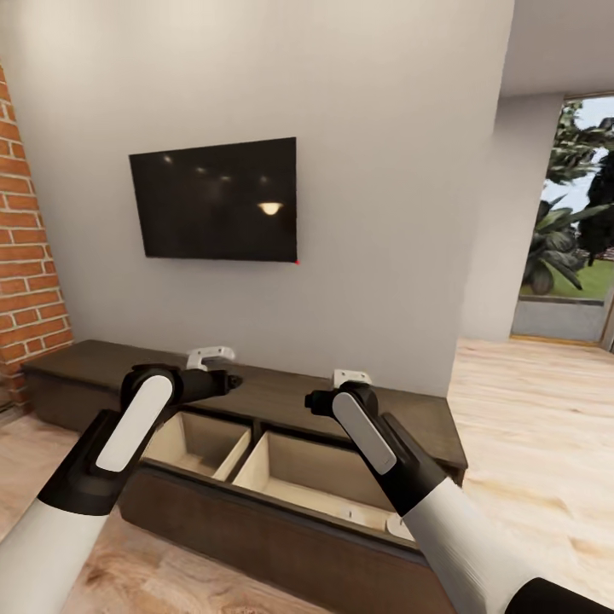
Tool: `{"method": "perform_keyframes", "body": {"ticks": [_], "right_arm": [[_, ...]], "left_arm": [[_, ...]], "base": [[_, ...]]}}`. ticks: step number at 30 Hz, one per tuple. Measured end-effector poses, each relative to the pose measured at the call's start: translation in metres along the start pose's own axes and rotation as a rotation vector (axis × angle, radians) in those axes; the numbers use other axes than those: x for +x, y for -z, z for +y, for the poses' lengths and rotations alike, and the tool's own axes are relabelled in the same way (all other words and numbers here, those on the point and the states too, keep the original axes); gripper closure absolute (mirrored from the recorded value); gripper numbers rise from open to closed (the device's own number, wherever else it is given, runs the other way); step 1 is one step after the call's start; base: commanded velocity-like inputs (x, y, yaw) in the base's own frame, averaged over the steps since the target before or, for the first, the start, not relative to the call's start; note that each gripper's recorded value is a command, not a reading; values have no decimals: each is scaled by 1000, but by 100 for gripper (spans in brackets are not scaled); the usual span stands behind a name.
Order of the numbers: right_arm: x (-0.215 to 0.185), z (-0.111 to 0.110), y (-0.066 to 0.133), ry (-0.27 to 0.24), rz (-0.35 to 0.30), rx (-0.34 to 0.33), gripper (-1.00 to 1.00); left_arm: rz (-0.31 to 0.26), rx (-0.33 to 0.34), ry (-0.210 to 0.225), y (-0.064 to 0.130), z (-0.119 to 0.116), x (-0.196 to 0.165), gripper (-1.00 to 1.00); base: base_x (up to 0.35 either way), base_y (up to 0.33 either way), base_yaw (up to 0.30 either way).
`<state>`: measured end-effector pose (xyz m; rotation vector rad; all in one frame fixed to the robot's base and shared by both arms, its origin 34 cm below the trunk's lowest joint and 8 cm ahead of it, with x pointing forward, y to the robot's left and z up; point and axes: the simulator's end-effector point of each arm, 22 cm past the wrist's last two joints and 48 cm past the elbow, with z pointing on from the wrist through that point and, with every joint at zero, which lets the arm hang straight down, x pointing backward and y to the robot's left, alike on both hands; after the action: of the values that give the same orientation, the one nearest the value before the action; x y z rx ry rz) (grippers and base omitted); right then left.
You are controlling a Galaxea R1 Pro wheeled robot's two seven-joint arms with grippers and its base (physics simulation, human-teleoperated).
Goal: Place each of the two pumpkins and all three candles from the living room inside a cabinet in the living room (use any cabinet), then make sure every cabinet is closed, and position the cauldron so it is next to a table in the living room.
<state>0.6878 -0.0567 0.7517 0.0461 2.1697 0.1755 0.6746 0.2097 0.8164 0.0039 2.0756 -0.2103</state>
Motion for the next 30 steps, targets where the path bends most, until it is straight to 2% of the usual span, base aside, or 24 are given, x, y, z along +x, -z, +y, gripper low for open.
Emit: {"method": "perform_keyframes", "body": {"ticks": [30], "right_arm": [[1, 0, 0, 1, 1, 0, -100]], "left_arm": [[1, 2, 1, 0, 0, 0, -100]], "base": [[0, 0, 290]]}}
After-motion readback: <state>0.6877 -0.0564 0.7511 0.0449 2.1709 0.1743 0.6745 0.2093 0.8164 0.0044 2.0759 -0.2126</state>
